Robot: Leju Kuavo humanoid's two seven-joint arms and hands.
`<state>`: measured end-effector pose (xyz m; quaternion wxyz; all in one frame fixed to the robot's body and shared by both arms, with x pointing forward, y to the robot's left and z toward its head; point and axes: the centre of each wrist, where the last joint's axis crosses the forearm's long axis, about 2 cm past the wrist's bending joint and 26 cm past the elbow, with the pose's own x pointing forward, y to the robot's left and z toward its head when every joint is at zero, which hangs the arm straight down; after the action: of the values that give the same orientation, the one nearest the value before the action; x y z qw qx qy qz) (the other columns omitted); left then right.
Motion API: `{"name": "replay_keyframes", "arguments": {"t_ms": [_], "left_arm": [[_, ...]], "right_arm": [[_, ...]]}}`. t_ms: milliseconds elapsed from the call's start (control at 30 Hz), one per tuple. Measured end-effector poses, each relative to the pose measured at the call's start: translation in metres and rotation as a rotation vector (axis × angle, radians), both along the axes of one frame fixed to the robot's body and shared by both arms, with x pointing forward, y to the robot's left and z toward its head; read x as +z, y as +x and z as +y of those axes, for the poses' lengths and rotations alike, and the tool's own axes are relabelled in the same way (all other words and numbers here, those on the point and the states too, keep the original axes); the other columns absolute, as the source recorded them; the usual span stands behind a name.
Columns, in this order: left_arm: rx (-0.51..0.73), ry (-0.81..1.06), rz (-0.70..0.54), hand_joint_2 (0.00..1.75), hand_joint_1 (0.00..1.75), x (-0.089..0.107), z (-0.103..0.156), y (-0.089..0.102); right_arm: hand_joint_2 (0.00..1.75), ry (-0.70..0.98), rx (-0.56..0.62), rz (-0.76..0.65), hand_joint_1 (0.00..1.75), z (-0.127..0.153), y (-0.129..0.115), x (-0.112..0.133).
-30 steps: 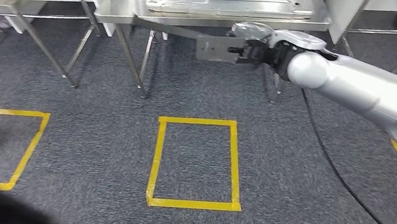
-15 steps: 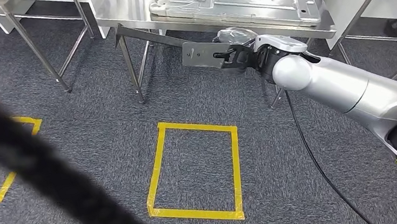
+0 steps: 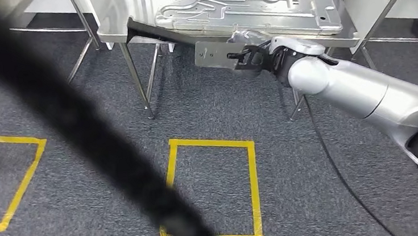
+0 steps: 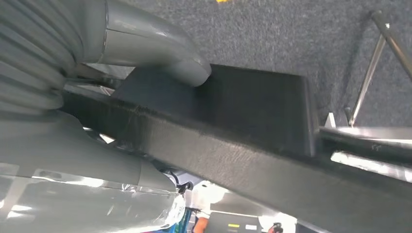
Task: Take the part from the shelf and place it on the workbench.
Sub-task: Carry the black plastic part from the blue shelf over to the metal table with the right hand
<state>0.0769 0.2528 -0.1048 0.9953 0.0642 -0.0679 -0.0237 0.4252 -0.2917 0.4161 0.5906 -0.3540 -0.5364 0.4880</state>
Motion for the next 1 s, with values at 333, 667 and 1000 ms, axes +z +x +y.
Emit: {"name": "replay_keyframes", "arguments": {"t_ms": [333,667,1000], "left_arm": [[0.009,-0.001,0.006,1.75,0.00,-0.001,0.001,-0.002],[0.011,0.010,0.011,1.75,0.00,-0.001,0.003,-0.004],[0.011,0.005,-0.003,1.75,0.00,0.001,0.000,0.003]], "right_arm": [[1.75,0.024,-0.008,0.039,1.75,-0.001,0.002,-0.011],[1.75,0.031,-0.011,0.071,1.75,0.000,0.003,-0.023],[1.75,0.038,-0.025,0.032,1.75,-0.004,0.005,-0.006]]}}
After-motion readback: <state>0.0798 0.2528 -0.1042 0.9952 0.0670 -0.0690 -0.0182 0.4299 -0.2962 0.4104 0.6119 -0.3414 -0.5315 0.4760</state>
